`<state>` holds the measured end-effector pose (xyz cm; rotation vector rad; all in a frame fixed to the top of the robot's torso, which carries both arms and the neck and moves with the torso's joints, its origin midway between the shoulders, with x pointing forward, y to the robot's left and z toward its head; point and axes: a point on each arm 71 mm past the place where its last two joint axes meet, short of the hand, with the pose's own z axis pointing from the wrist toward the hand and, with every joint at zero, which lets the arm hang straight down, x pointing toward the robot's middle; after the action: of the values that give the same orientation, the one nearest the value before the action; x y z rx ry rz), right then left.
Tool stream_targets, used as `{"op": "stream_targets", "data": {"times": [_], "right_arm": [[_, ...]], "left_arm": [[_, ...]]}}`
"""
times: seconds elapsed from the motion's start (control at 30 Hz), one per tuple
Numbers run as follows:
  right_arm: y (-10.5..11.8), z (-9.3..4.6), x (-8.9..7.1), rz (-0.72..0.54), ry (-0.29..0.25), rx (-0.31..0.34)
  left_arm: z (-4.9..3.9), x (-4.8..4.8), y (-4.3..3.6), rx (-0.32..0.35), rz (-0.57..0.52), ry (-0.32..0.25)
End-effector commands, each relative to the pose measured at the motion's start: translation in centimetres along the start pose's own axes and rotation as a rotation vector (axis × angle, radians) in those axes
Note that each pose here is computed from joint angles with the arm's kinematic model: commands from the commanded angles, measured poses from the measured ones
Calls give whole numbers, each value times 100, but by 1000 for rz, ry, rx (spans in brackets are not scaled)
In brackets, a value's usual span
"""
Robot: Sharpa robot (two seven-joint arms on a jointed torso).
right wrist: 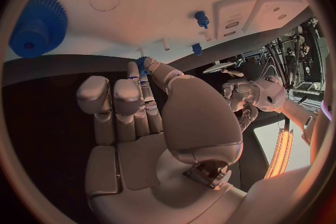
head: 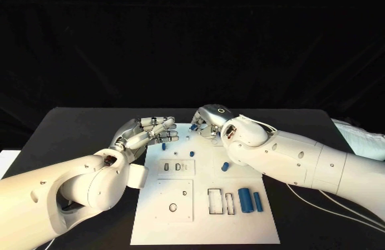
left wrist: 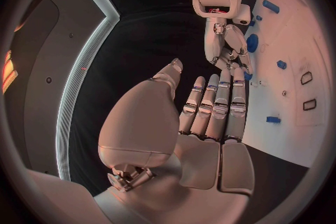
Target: Assemble the parts on the task board
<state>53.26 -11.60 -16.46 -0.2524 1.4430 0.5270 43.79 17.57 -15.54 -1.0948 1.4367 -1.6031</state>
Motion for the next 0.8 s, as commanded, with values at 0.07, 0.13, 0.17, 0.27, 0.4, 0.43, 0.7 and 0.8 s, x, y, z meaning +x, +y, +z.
{"op": "stream_targets", "data": {"times": [0.07, 0.13, 0.17, 0.27, 0.4, 0.43, 0.7, 0.8], "right_arm": [[17, 21, -3, -12, -13, 20], [25, 29, 5, -13, -6, 20], [28, 31, 8, -14, -3, 19], [42, 40, 25, -17, 14, 17], [56, 58, 46, -20, 31, 20], [58, 63, 51, -21, 34, 21], [19, 94, 82, -60, 54, 56], [-7, 106, 91, -74, 57, 66]], "left_arm": [[6, 30, -17, 7, -11, 24], [8, 30, -17, 7, -11, 24], [8, 30, -17, 7, -11, 24], [10, 27, -17, 7, -11, 24], [11, 25, -16, 6, -12, 23], [11, 25, -16, 6, -12, 24], [9, 31, -17, 5, -14, 27], [6, 32, -18, 4, -16, 29]]}}
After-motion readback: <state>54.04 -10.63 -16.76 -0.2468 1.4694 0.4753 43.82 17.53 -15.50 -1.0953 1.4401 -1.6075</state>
